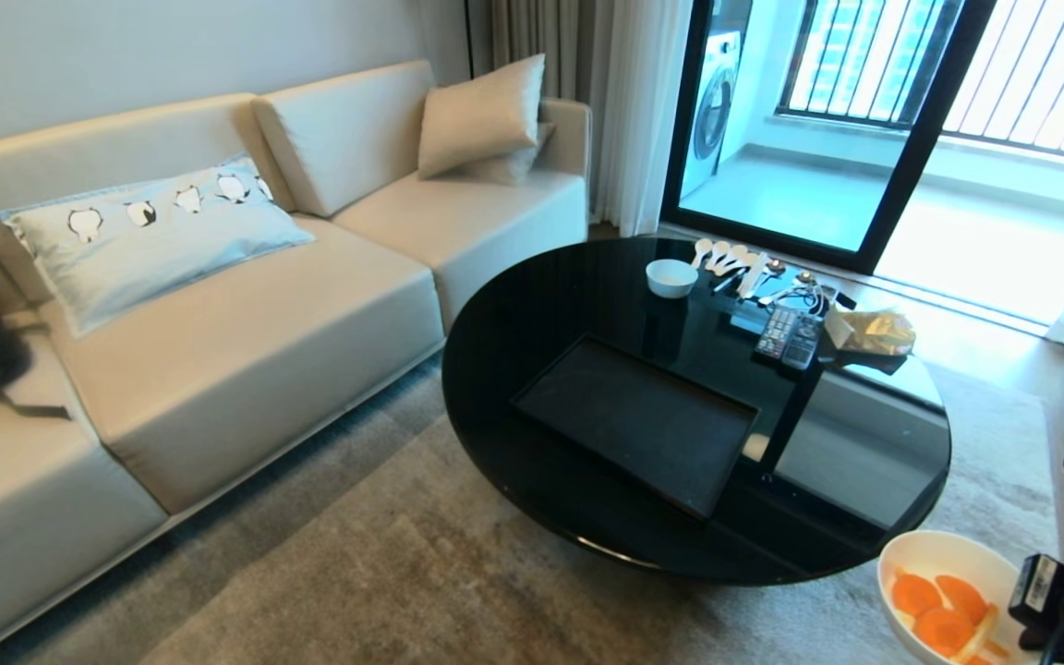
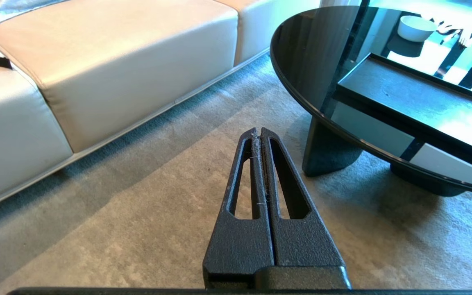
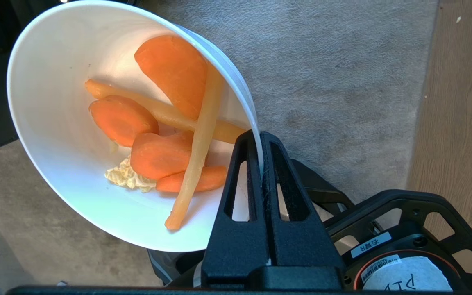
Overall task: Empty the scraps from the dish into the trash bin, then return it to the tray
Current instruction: Move the bowl over the trash can
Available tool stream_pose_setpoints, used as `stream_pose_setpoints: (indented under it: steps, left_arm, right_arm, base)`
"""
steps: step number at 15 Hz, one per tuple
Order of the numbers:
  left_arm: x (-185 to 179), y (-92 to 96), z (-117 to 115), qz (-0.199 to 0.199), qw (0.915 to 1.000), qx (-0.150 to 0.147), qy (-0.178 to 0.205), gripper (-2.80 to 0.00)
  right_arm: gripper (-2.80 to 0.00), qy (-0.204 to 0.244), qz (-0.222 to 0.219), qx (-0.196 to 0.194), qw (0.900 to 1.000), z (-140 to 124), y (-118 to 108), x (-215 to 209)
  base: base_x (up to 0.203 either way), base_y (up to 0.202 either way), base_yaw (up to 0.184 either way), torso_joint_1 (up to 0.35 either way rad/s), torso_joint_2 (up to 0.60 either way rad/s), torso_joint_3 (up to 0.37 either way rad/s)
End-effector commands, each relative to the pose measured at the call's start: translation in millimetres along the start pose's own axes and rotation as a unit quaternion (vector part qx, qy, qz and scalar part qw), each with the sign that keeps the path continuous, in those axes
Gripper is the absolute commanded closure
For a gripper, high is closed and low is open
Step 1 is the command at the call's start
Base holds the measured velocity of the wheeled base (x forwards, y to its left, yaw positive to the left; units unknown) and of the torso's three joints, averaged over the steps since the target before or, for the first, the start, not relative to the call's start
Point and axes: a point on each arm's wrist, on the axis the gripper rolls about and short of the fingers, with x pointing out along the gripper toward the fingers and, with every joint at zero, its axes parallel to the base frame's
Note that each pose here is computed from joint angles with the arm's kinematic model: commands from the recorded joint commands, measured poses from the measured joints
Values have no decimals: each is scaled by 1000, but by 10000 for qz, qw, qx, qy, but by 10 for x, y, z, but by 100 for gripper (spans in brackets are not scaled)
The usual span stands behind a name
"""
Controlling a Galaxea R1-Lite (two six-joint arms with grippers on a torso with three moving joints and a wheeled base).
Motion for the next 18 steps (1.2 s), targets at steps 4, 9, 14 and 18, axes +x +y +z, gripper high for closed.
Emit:
stream_pose_setpoints:
  steps: [4, 9, 14, 18]
  left_arm:
    - [0, 0, 0, 2, 10000, -6, -4, 0]
    - [0, 0, 0, 2, 10000, -6, -4, 0]
    - [0, 0, 0, 2, 10000, -6, -4, 0]
    - [0, 0, 0, 2, 10000, -6, -4, 0]
  right_arm:
    - [0, -38, 49, -55, 10000, -38, -18, -31]
    - [0, -271, 295, -23, 9992, -56, -63, -175]
    - [0, -342, 391, -4, 9986, -17, -22, -194]
    - [0, -279, 340, -24, 9990, -3, 7, -160]
  base:
    - [0, 0, 0, 0, 0, 0]
    - [0, 0, 0, 0, 0, 0]
    - [0, 0, 0, 0, 0, 0]
    - [0, 0, 0, 0, 0, 0]
